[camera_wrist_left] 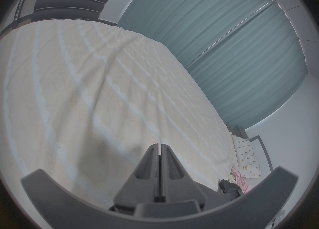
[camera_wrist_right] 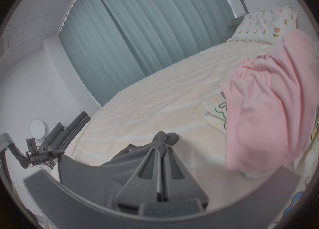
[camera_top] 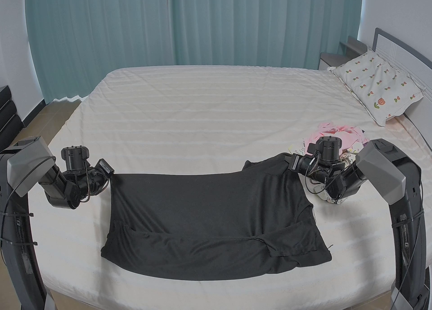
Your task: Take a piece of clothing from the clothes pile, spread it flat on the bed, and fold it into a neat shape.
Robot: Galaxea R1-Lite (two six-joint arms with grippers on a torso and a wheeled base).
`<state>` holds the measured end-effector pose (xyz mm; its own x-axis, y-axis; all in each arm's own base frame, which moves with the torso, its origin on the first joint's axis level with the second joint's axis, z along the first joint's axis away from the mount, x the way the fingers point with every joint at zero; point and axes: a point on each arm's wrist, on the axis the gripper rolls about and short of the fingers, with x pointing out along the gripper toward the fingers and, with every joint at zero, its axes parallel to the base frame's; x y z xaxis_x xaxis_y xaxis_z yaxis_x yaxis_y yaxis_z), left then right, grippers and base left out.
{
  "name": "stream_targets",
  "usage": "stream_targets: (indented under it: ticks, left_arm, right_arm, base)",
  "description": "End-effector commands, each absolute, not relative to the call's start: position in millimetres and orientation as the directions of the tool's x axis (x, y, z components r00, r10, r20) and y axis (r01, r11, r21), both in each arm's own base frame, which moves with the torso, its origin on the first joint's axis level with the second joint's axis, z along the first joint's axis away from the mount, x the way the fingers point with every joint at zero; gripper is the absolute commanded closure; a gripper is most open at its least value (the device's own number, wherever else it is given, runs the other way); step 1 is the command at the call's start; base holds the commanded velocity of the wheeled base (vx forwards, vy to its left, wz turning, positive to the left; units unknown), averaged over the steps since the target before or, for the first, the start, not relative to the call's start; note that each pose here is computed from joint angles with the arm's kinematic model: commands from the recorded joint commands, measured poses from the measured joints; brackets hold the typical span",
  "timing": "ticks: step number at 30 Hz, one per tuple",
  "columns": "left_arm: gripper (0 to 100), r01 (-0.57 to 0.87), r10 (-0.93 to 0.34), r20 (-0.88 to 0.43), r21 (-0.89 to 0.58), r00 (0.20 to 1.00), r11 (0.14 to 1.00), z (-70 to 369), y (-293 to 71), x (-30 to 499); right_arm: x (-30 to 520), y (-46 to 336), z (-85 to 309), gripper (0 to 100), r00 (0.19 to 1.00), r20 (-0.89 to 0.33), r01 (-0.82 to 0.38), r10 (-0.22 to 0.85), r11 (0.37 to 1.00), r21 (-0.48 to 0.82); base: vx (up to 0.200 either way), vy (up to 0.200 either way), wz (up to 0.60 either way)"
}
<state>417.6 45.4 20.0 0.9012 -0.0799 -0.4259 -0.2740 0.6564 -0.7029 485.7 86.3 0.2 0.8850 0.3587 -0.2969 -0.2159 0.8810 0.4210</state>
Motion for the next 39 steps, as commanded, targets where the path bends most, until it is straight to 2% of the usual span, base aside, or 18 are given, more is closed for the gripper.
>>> stream_targets:
  ticks: [1, 19, 34, 39]
  left_arm:
    - [100, -0.277, -0.076, -0.427, -0.703, 0.901, 0.655, 31, 46, 408]
    - [100, -0.308, -0.086, -0.507, -0.641, 0.857, 0.703, 31, 40, 363]
    - [100, -0.392, -0.133, -0.695, -0.540, 0.707, 0.745, -10, 31, 307]
    - [100, -0.398, -0.133, -0.710, -0.529, 0.692, 0.750, -14, 30, 302]
  right_arm:
    - [467, 80, 26, 100, 0.871, -0.294, -0.215, 0.394, 0.843, 0.493]
    - [402, 58, 11, 100, 0.828, -0.343, -0.220, 0.444, 0.819, 0.531]
    - [339, 51, -36, 100, 0.762, -0.464, -0.192, 0.452, 0.842, 0.505]
    - [328, 49, -41, 100, 0.748, -0.488, -0.186, 0.450, 0.848, 0.497]
  base:
    - [0.000, 0.000, 0.00]
    - [0.000, 0.000, 0.00]
    - [0.000, 0.000, 0.00]
    - [0.000, 0.000, 0.00]
